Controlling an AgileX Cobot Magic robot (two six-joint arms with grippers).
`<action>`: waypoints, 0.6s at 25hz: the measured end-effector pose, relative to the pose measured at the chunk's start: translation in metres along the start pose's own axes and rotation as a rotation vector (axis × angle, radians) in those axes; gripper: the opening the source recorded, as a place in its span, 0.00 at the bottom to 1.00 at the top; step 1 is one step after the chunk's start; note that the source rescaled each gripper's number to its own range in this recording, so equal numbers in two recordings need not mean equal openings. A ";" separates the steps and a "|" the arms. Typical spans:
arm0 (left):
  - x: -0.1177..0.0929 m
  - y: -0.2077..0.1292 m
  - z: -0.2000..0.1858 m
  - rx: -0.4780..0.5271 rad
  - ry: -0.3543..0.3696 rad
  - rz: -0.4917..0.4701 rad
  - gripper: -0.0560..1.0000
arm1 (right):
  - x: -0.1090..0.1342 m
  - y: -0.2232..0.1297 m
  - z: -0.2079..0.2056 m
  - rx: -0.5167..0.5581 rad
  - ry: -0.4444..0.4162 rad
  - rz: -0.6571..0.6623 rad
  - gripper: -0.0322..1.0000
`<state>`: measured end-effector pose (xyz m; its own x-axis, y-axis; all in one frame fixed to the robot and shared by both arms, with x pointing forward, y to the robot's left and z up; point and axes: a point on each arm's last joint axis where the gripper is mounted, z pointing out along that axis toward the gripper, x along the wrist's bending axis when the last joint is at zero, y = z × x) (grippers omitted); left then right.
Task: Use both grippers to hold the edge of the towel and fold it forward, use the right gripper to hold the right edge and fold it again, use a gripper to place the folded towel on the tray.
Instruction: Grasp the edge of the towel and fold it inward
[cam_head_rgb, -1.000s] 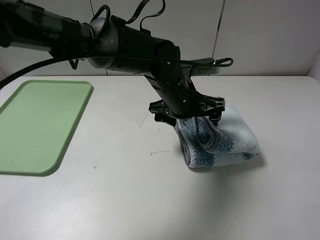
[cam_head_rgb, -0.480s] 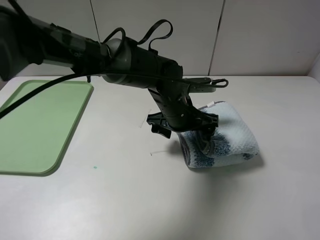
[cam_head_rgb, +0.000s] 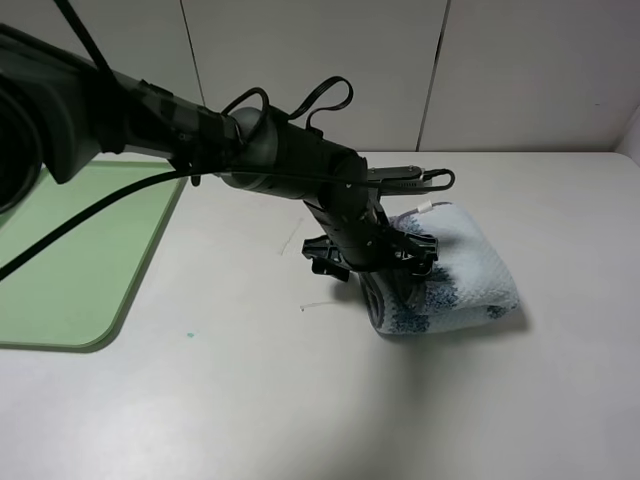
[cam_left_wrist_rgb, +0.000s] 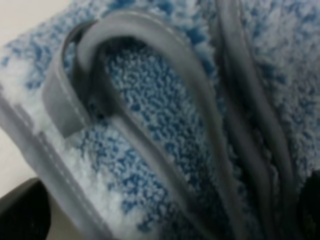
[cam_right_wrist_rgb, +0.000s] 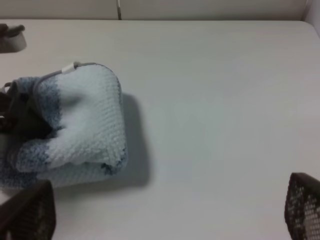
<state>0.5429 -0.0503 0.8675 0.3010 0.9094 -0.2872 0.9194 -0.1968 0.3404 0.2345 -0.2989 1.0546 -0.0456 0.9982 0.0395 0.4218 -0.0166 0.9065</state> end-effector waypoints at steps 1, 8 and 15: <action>0.000 0.000 0.001 -0.005 -0.007 -0.009 1.00 | 0.000 0.000 0.000 0.000 0.000 0.000 1.00; -0.010 -0.002 0.008 -0.051 -0.048 -0.005 0.84 | 0.000 0.000 0.000 0.000 0.000 0.000 1.00; -0.014 -0.007 0.014 -0.047 -0.058 -0.018 0.21 | 0.000 0.000 0.000 0.000 0.000 0.000 1.00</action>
<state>0.5359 -0.0665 0.8564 0.2999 0.8897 -0.3442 0.9124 -0.1622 0.3757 0.2345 -0.2989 1.0546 -0.0456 0.9982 0.0395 0.4218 -0.0166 0.9065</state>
